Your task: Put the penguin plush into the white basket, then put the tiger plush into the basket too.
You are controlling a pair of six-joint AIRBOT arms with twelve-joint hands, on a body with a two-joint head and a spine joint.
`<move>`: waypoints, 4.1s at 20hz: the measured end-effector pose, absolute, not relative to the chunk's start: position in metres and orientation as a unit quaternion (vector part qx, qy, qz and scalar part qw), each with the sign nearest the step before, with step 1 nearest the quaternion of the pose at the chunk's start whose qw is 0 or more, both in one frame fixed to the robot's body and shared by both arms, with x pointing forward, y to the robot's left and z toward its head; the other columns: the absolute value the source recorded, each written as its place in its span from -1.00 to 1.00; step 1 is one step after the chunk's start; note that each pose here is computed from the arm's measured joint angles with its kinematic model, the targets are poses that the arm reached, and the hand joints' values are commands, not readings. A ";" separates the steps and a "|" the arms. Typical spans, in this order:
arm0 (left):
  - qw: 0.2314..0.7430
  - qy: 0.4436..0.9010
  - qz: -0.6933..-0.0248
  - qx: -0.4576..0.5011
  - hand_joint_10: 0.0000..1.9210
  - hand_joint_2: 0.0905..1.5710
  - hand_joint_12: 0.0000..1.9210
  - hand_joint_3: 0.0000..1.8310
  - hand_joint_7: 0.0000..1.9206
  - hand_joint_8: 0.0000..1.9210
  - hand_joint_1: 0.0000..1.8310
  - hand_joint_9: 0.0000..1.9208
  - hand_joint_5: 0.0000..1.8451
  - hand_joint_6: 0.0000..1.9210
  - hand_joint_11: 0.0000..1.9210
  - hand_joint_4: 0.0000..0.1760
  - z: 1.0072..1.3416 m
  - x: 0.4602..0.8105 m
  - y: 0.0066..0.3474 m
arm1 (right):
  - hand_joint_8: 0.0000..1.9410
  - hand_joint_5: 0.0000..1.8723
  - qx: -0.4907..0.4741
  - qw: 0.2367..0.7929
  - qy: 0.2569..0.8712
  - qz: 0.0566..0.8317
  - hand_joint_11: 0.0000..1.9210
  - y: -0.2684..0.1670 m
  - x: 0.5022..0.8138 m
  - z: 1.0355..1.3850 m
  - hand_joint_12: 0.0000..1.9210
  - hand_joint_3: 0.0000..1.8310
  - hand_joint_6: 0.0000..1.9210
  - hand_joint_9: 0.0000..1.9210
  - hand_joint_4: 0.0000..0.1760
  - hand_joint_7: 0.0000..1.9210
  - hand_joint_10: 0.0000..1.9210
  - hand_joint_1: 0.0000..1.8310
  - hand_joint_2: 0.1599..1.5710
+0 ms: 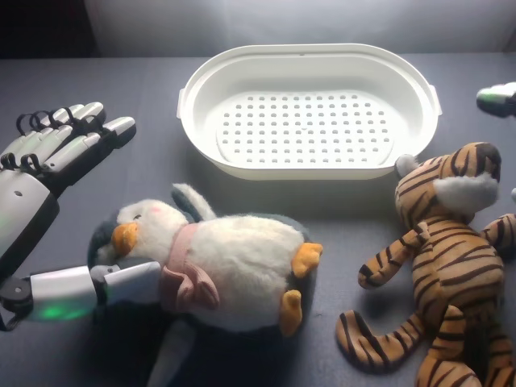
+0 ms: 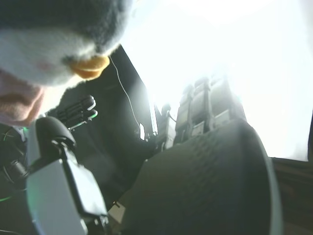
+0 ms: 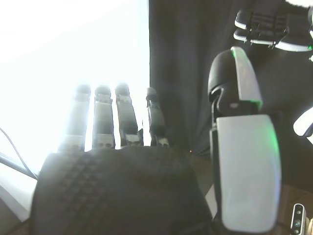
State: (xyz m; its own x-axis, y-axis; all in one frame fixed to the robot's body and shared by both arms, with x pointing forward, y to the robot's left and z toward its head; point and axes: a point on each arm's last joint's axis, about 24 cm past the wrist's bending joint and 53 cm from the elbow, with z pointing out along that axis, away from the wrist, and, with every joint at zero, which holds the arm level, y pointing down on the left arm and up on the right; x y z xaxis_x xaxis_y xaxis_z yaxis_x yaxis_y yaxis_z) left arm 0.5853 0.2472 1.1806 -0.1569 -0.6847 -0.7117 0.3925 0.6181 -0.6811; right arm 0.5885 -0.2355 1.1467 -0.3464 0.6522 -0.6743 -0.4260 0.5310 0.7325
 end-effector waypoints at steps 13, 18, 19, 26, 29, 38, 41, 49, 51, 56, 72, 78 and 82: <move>0.571 0.736 -0.364 0.002 -1.00 -0.21 -1.00 -1.00 -1.00 -1.00 -0.03 -1.00 -1.00 -1.00 -1.00 1.00 1.148 0.614 0.216 | -1.00 -0.58 0.078 0.557 0.676 0.476 -0.69 -0.231 0.587 1.141 -0.73 -1.00 -1.00 -0.63 -1.00 -0.64 -1.00 -0.12 0.59; 0.522 0.783 -0.337 0.014 -0.96 0.23 -0.75 -0.98 -0.22 -0.96 0.28 -0.35 -0.22 -0.96 -0.66 -1.00 1.106 0.623 0.205 | -1.00 -0.58 0.077 0.558 0.676 0.475 -0.67 -0.232 0.588 1.141 -0.74 -1.00 -1.00 -0.63 -1.00 -0.64 -1.00 -0.11 0.60; 0.526 0.782 -0.335 0.010 -0.93 0.31 -0.49 -0.99 0.09 -0.24 0.36 -0.09 0.05 -0.38 -0.61 -1.00 1.107 0.626 0.208 | -0.99 -0.57 0.077 0.558 0.676 0.475 -0.67 -0.233 0.588 1.141 -0.74 -1.00 -1.00 -0.62 -1.00 -0.63 -1.00 -0.08 0.60; 0.571 0.746 -0.342 0.005 0.68 0.27 0.90 -1.00 0.01 0.40 0.34 -0.13 0.36 -0.53 -0.39 -1.00 1.145 0.629 0.219 | -1.00 -0.55 0.078 0.556 0.677 0.475 -0.66 -0.232 0.588 1.140 -0.73 -0.99 -1.00 -0.62 -1.00 -0.62 -1.00 -0.14 0.64; 0.639 0.678 -0.362 -0.035 0.82 0.42 1.00 -1.00 -0.16 0.61 0.35 -0.27 0.13 -0.33 -0.40 -1.00 1.197 0.656 0.237 | -1.00 -0.55 0.079 0.555 0.677 0.476 -0.67 -0.231 0.587 1.139 -0.73 -0.99 -1.00 -0.61 -1.00 -0.61 -1.00 -0.14 0.64; 0.652 0.670 -0.331 -0.126 -0.31 0.26 0.22 -0.99 0.32 -0.38 0.42 0.02 0.23 -0.38 -0.49 -1.00 1.212 0.772 0.244 | -1.00 -0.57 0.073 0.554 0.679 0.476 -0.65 -0.231 0.588 1.137 -0.70 -1.00 -1.00 -0.60 -1.00 -0.61 -0.99 -0.22 0.66; 0.640 0.694 -0.310 -0.113 -0.83 0.23 0.05 -1.00 -0.21 -0.67 0.33 -0.21 -0.10 -0.75 -0.54 -1.00 1.201 0.778 0.236 | -1.00 -0.57 0.073 0.553 0.679 0.477 -0.66 -0.231 0.588 1.137 -0.63 -1.00 -1.00 -0.58 -1.00 -0.60 -1.00 -0.19 0.67; 0.657 0.679 -0.318 -0.084 -1.00 0.15 -0.35 -1.00 -1.00 -1.00 -0.03 -1.00 -1.00 -1.00 -1.00 1.00 1.215 0.752 0.231 | -1.00 -0.53 0.032 0.522 0.677 0.518 -0.61 -0.212 0.567 1.158 -0.48 -1.00 -1.00 -0.51 -0.79 -0.58 -1.00 0.31 0.46; 0.665 0.666 -0.333 -0.058 -1.00 0.14 -0.67 -1.00 -1.00 -1.00 -0.09 -1.00 -1.00 -1.00 -1.00 1.00 1.225 0.733 0.217 | -1.00 -0.55 0.017 0.512 0.678 0.527 -0.57 -0.208 0.555 1.160 -0.42 -1.00 -1.00 -0.47 -0.36 -0.62 -1.00 0.33 0.43; 0.666 0.638 -0.387 -0.006 -1.00 0.02 -0.01 -1.00 -1.00 -1.00 0.01 -1.00 -1.00 -1.00 -0.98 1.00 1.224 0.655 0.192 | -1.00 -0.72 -0.013 0.448 0.763 0.466 -0.63 -0.206 0.546 1.104 -0.53 -1.00 -1.00 -0.61 0.90 -0.82 -1.00 0.48 0.40; 0.677 0.597 -0.428 -0.055 -0.99 0.13 0.13 -1.00 -1.00 -1.00 0.00 -0.96 -0.96 -1.00 -0.99 0.69 1.231 0.632 0.220 | 0.73 -0.15 -0.029 0.417 0.782 0.463 -0.24 -0.170 0.567 1.073 0.77 -1.00 0.35 -0.39 -1.00 -0.44 0.79 0.28 0.60; 0.675 0.592 -0.436 -0.062 -0.99 0.11 0.18 -1.00 -1.00 -1.00 -0.06 -0.93 -0.95 -1.00 -1.00 0.11 1.232 0.625 0.225 | 0.44 -0.17 -0.026 0.538 0.661 0.522 -0.31 -0.183 0.574 1.173 0.74 -1.00 0.46 -0.30 -1.00 -0.42 0.65 0.44 0.56; 0.676 0.591 -0.436 -0.063 -1.00 0.07 0.17 -1.00 -1.00 -1.00 0.02 -0.93 -0.93 -1.00 -1.00 0.35 1.233 0.625 0.225 | 0.51 -0.08 -0.004 0.623 0.580 0.525 -0.32 -0.189 0.628 1.224 0.71 -1.00 0.16 -0.26 -1.00 -0.24 0.46 0.29 0.50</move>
